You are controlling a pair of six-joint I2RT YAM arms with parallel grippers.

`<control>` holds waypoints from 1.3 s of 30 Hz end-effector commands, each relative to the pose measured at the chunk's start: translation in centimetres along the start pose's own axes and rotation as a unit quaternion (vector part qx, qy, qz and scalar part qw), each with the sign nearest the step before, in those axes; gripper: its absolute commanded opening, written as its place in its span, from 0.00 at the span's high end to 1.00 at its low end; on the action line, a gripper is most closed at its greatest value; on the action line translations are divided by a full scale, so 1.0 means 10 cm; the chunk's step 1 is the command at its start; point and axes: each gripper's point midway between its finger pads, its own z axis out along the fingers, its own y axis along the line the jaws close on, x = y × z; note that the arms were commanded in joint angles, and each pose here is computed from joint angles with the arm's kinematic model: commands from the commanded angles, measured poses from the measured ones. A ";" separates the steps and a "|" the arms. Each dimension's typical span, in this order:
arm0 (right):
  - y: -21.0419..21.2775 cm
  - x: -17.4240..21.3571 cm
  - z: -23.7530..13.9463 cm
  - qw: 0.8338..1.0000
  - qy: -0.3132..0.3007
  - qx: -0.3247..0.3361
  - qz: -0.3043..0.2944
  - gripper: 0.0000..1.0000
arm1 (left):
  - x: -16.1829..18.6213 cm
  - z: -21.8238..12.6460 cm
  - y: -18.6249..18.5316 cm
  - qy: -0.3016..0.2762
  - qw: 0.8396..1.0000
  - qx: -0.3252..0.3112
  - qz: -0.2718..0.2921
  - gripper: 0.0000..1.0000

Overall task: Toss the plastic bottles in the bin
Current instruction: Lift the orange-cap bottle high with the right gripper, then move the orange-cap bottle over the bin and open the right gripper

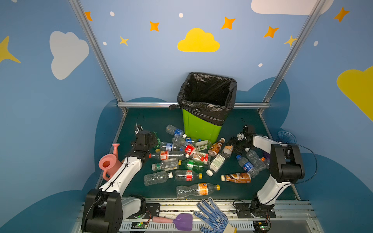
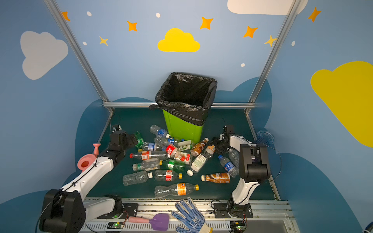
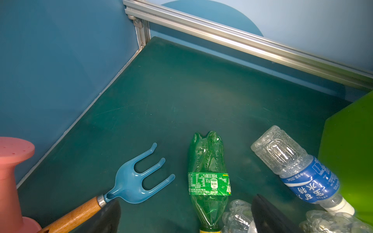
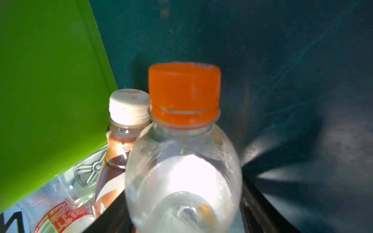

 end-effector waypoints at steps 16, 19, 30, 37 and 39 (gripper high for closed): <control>0.76 -0.41 -1.02 0.982 -0.143 -0.082 -0.088 0.49 | -0.07 -0.09 0.16 -0.021 0.999 -0.035 -0.028 0.00; 1.06 -0.54 -1.76 0.958 -0.234 -0.090 -0.141 0.50 | -0.06 -0.09 0.18 -0.020 0.998 -0.040 -0.034 0.00; 2.14 -0.07 -4.98 0.725 -0.611 -0.159 -0.276 0.48 | 0.03 -0.05 0.19 -0.004 0.998 -0.036 -0.056 0.00; 3.03 -0.40 -4.35 0.753 -0.503 -0.267 -0.330 0.45 | 0.00 -0.07 0.07 0.004 0.998 -0.003 -0.058 0.00; 3.43 -0.48 -3.47 0.797 -0.386 -0.255 -0.388 0.38 | 0.00 -0.07 0.01 0.008 0.998 0.008 -0.065 0.00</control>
